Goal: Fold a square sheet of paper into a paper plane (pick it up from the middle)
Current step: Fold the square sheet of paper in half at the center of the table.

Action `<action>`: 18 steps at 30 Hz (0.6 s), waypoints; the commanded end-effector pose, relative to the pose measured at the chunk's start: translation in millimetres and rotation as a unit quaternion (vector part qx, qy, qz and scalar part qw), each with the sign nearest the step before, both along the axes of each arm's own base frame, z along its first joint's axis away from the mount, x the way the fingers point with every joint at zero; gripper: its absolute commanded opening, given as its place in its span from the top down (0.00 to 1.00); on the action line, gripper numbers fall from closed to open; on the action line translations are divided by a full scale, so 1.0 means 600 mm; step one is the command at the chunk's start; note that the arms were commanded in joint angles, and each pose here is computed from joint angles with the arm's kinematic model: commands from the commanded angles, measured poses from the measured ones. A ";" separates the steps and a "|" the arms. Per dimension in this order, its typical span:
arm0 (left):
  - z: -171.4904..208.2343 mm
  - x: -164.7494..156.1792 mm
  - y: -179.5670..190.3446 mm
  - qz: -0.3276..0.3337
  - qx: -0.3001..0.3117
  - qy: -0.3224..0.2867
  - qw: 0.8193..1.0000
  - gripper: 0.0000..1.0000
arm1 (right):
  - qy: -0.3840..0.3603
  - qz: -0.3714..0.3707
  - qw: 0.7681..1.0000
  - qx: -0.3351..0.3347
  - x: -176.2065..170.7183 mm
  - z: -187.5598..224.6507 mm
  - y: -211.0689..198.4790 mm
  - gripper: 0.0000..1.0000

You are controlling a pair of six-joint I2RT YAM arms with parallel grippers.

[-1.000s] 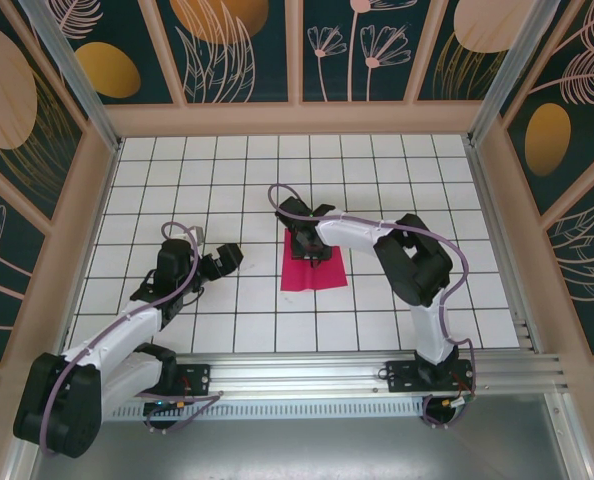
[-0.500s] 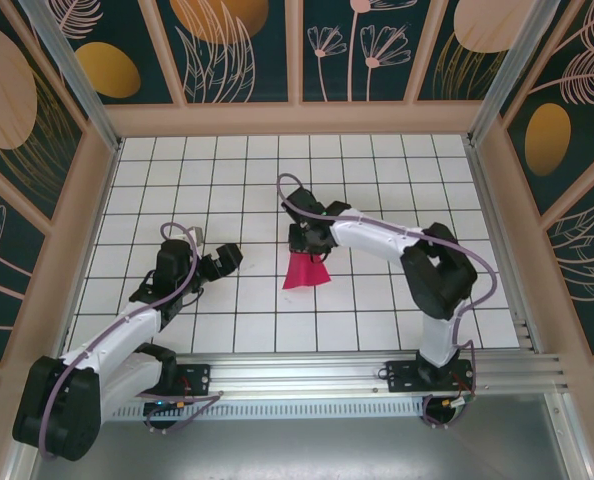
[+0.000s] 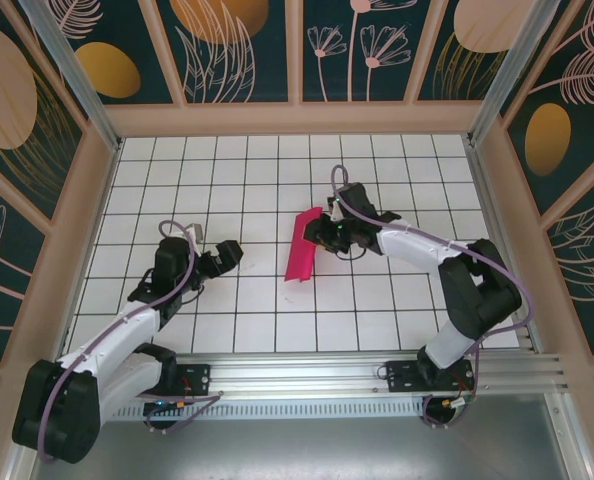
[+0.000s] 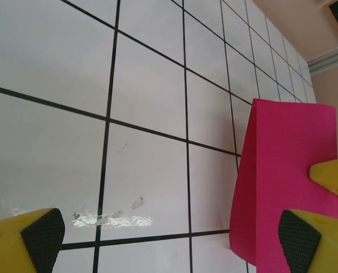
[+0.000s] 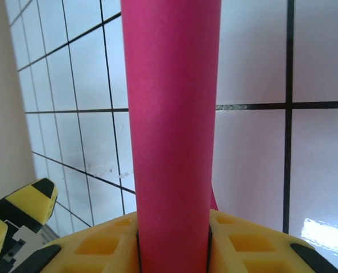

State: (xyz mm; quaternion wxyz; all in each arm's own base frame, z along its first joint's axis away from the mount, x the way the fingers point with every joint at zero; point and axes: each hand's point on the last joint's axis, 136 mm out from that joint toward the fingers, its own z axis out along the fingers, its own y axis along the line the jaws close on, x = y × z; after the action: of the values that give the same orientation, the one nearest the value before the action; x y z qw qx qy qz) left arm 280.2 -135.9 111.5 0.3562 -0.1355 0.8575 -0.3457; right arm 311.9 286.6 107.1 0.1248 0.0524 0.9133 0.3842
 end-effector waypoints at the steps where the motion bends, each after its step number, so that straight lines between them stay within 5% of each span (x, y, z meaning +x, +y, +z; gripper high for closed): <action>1: 0.035 0.009 -0.015 -0.011 -0.024 -0.018 0.999 0.01 | -0.006 0.035 0.998 0.046 -0.019 0.008 0.011 0.67; 7: 0.034 0.011 -0.023 -0.017 -0.038 -0.011 0.999 0.01 | 0.023 0.019 0.998 0.049 -0.033 -0.049 -0.040 0.67; 18: 0.036 0.013 -0.043 -0.039 -0.049 -0.014 0.998 0.01 | 0.038 -0.009 0.995 -0.090 -0.039 -0.123 -0.112 0.43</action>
State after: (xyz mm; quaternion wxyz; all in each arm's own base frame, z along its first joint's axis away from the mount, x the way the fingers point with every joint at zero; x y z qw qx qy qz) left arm 281.2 -150.9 112.7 0.3328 -0.1311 0.8548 -0.3760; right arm 289.2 232.2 43.5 0.0932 0.0628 0.9349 0.3367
